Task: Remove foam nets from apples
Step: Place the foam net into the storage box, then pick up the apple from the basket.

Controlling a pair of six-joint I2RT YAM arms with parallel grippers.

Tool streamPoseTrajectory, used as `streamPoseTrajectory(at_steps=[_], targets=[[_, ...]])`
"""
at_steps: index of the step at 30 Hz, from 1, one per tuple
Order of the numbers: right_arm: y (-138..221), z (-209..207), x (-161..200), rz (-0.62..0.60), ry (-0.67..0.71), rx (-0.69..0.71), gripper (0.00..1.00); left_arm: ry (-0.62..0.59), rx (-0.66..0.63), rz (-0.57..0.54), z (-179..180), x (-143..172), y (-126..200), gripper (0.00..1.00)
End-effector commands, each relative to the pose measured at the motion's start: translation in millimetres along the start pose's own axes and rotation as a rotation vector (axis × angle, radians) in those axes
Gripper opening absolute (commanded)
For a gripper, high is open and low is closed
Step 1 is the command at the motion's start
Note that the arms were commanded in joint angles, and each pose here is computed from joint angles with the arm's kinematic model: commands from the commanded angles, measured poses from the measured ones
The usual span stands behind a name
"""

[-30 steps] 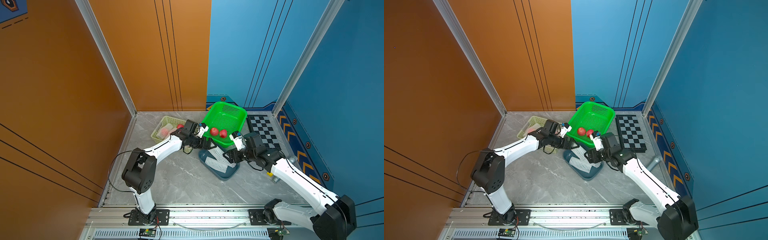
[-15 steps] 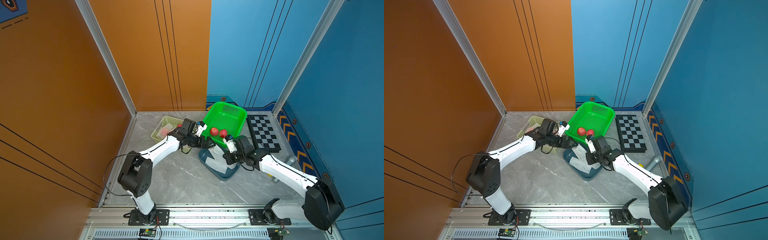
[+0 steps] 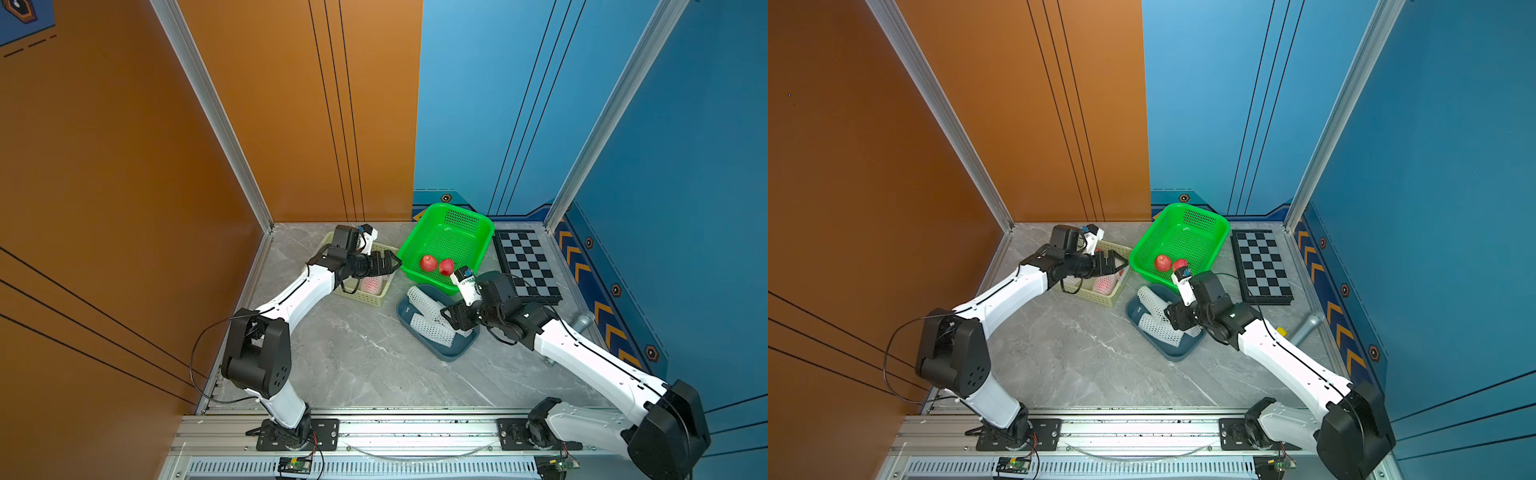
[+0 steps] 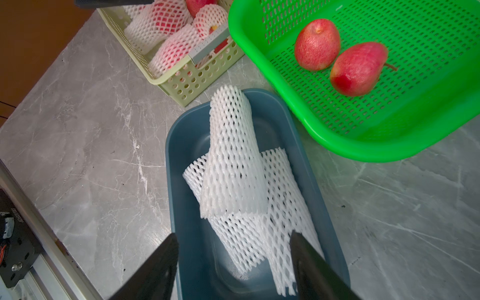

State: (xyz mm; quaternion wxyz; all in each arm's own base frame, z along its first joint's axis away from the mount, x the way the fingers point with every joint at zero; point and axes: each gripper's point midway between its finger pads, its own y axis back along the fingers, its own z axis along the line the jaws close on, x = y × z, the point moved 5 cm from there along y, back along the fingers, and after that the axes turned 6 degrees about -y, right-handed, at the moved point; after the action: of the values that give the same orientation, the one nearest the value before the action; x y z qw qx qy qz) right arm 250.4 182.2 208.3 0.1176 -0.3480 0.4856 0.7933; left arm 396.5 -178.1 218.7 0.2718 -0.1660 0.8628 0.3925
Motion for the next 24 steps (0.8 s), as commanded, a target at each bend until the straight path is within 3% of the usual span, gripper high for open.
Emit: streamPoseTrajectory(at_steps=[1,7,10,11,13,18,24], targets=[[15,0,-6,-0.017,0.027,0.034,0.7,0.018,-0.033,-0.07,13,-24,2,0.98],[23,-2,-8,-0.045,0.011,0.046,0.79,-0.001,0.005,-0.15,30,-65,-8,0.98],[26,-3,-8,-0.057,0.001,0.053,0.8,-0.011,0.012,-0.18,48,-78,-19,0.88],[28,-4,-7,-0.061,-0.002,0.056,0.8,-0.02,0.012,-0.182,54,-81,-23,0.78],[31,-6,-5,-0.073,-0.006,0.065,0.8,-0.041,0.004,-0.183,63,-87,-27,0.71],[41,-13,-2,-0.092,-0.023,0.083,0.8,-0.107,-0.033,-0.149,73,-87,-35,0.62],[43,-19,-1,-0.099,-0.037,0.089,0.81,-0.174,-0.182,-0.047,88,-68,-45,0.61]])
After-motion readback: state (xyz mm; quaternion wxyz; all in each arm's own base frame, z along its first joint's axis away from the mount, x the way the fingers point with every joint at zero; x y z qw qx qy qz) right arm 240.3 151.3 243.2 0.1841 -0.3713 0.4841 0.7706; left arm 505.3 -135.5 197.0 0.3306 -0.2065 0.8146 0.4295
